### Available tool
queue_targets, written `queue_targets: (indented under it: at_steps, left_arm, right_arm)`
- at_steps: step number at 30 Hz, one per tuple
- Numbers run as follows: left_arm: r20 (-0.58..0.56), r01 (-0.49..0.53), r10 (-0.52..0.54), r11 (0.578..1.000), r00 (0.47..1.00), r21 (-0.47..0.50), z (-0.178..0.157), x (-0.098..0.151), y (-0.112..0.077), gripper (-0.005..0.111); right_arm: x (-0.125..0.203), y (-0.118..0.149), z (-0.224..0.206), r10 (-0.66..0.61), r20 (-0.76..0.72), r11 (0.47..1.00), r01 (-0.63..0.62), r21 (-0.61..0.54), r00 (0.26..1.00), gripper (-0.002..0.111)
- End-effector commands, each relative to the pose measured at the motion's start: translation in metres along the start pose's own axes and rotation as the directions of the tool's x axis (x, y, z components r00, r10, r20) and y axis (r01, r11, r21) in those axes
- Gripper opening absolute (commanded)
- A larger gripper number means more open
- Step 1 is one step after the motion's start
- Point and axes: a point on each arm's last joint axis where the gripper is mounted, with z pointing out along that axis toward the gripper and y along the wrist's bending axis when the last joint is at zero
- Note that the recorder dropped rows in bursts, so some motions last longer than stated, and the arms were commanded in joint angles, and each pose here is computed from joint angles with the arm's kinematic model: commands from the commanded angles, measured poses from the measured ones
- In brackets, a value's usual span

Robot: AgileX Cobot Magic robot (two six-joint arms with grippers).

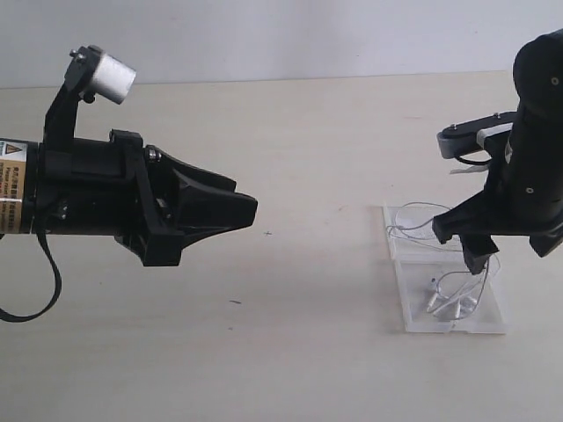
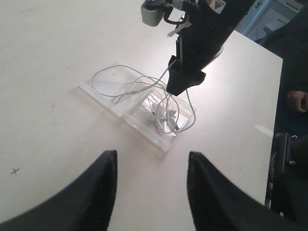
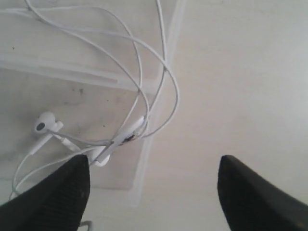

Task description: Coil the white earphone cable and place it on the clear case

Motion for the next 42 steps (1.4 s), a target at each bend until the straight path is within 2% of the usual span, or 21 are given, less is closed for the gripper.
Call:
queue_targets:
  at_steps: [1, 10, 13, 16, 18, 20, 23, 26, 32, 33, 36, 39, 42]
  left_arm:
    - [0.005, -0.002, 0.002, 1.000, 1.000, -0.009, 0.000, 0.001, 0.001, 0.046]
    - [0.004, -0.006, 0.006, 1.000, 1.000, -0.009, 0.000, 0.001, 0.001, 0.046]
    - [0.005, -0.007, 0.007, 1.000, 1.000, -0.011, 0.000, 0.001, 0.001, 0.046]
    - [0.004, -0.007, 0.007, 1.000, 1.000, -0.014, 0.000, 0.001, 0.002, 0.046]
    - [0.004, -0.007, 0.007, 1.000, 1.000, -0.014, 0.000, 0.001, 0.002, 0.046]
    - [0.005, -0.010, 0.010, 1.000, 1.000, -0.022, 0.000, 0.001, 0.002, 0.046]
    - [0.039, -0.026, 0.028, 0.998, 0.999, -0.057, 0.000, -0.003, 0.006, 0.046]
    - [0.084, -0.112, 0.119, 0.990, 0.989, -0.080, 0.004, -0.005, 0.010, 0.046]
    - [0.249, -0.311, 0.310, 0.950, 0.918, -0.036, 0.037, -0.001, 0.012, 0.049]
    - [0.263, -0.367, 0.362, 0.930, 0.894, -0.031, 0.048, 0.002, 0.011, 0.052]
    - [0.242, -0.451, 0.442, 0.892, 0.864, -0.019, 0.077, 0.009, 0.011, 0.060]
    - [0.221, -0.488, 0.471, 0.873, 0.854, 0.025, 0.109, 0.016, 0.012, 0.063]
    - [0.217, -0.473, 0.455, 0.880, 0.864, 0.037, 0.134, 0.018, 0.017, 0.063]
  right_arm:
    - [0.002, -0.002, -0.001, -0.081, -0.035, 0.997, 0.081, -0.003, 0.996, 0.070]
    - [0.002, -0.006, -0.008, -0.177, -0.079, 0.984, 0.177, -0.006, 0.981, 0.070]
    - [-0.001, -0.004, -0.010, -0.212, -0.041, 0.977, 0.211, -0.024, 0.976, 0.068]
    - [-0.002, 0.004, -0.011, -0.248, 0.001, 0.963, 0.246, -0.112, 0.969, 0.066]
    - [-0.001, 0.012, -0.012, -0.299, 0.024, 0.934, 0.298, -0.196, 0.954, 0.066]
    - [-0.004, 0.014, -0.018, -0.321, 0.063, 0.920, 0.327, -0.218, 0.945, 0.066]
    - [-0.007, 0.013, -0.025, -0.289, 0.129, 0.929, 0.310, -0.200, 0.949, 0.066]
    - [-0.006, 0.012, -0.031, -0.285, 0.150, 0.930, 0.311, -0.196, 0.947, 0.066]
    - [-0.004, 0.010, -0.032, -0.289, 0.131, 0.933, 0.310, -0.183, 0.948, 0.066]
    - [-0.004, 0.010, -0.032, -0.282, 0.130, 0.937, 0.302, -0.176, 0.951, 0.066]
    - [-0.004, 0.009, -0.032, -0.272, 0.127, 0.941, 0.291, -0.171, 0.954, 0.066]
    - [-0.004, 0.009, -0.032, -0.272, 0.127, 0.941, 0.291, -0.171, 0.954, 0.066]
    - [-0.004, 0.009, -0.032, -0.275, 0.126, 0.941, 0.294, -0.165, 0.953, 0.066]
